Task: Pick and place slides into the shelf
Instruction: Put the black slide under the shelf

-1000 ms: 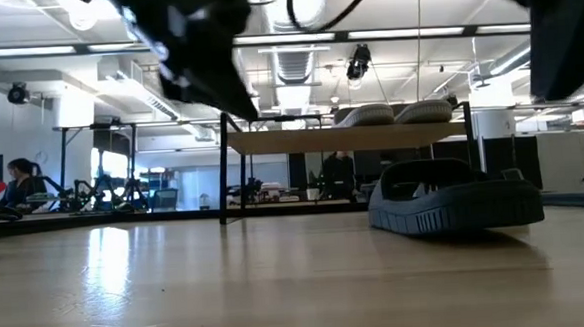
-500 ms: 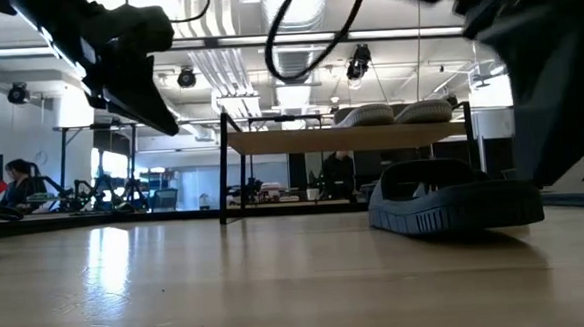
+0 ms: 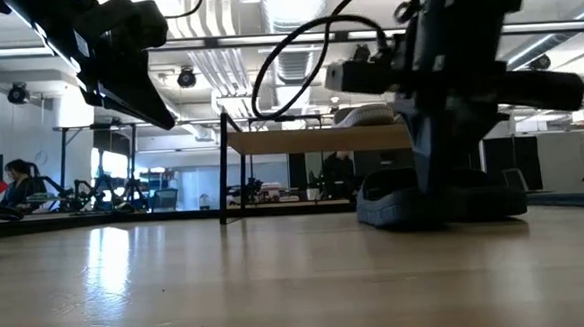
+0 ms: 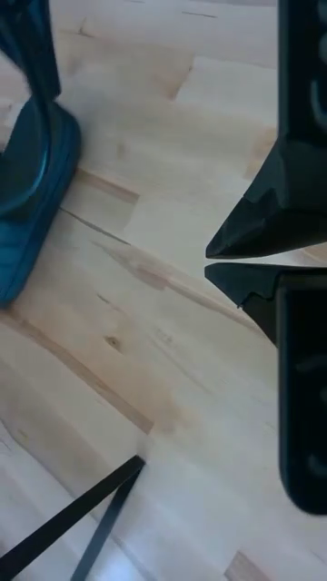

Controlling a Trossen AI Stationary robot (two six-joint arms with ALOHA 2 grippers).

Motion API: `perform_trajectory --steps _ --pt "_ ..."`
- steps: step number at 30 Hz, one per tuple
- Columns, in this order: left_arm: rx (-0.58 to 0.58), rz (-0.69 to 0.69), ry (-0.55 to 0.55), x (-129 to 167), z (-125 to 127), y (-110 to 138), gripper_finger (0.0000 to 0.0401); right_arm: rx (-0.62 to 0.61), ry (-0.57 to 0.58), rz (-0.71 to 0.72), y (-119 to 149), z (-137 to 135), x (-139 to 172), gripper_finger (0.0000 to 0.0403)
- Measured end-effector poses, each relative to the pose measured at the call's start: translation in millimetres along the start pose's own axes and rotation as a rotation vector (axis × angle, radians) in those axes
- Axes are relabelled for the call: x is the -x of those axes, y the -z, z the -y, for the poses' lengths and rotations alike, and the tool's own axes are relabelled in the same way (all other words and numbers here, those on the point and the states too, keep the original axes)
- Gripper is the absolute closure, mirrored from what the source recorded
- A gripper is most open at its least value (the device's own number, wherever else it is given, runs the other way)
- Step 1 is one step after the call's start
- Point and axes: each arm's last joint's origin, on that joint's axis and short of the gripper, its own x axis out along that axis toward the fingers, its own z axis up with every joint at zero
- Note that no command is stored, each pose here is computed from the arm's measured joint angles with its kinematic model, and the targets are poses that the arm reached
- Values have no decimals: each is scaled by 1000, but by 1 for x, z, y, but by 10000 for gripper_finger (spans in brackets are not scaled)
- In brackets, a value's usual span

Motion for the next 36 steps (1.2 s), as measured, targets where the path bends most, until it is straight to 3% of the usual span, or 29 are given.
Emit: perform_trajectory --steps 7,16,19,26,31,36 --pt "-12 -4 16 2 3 2 396 -2 120 43 -26 5 -9 390" --pt "-39 -19 45 5 9 7 396 40 96 24 -30 2 -6 390" --pt "-48 -64 50 6 8 11 396 77 24 -1 -21 2 11 390" --pt "-96 -299 163 11 9 26 396 222 -375 -83 8 -2 70 390" --pt "-206 -499 212 32 16 41 396 189 -414 -57 21 5 81 390" --pt "-244 -631 375 58 35 46 396 200 -403 -58 28 4 74 390"
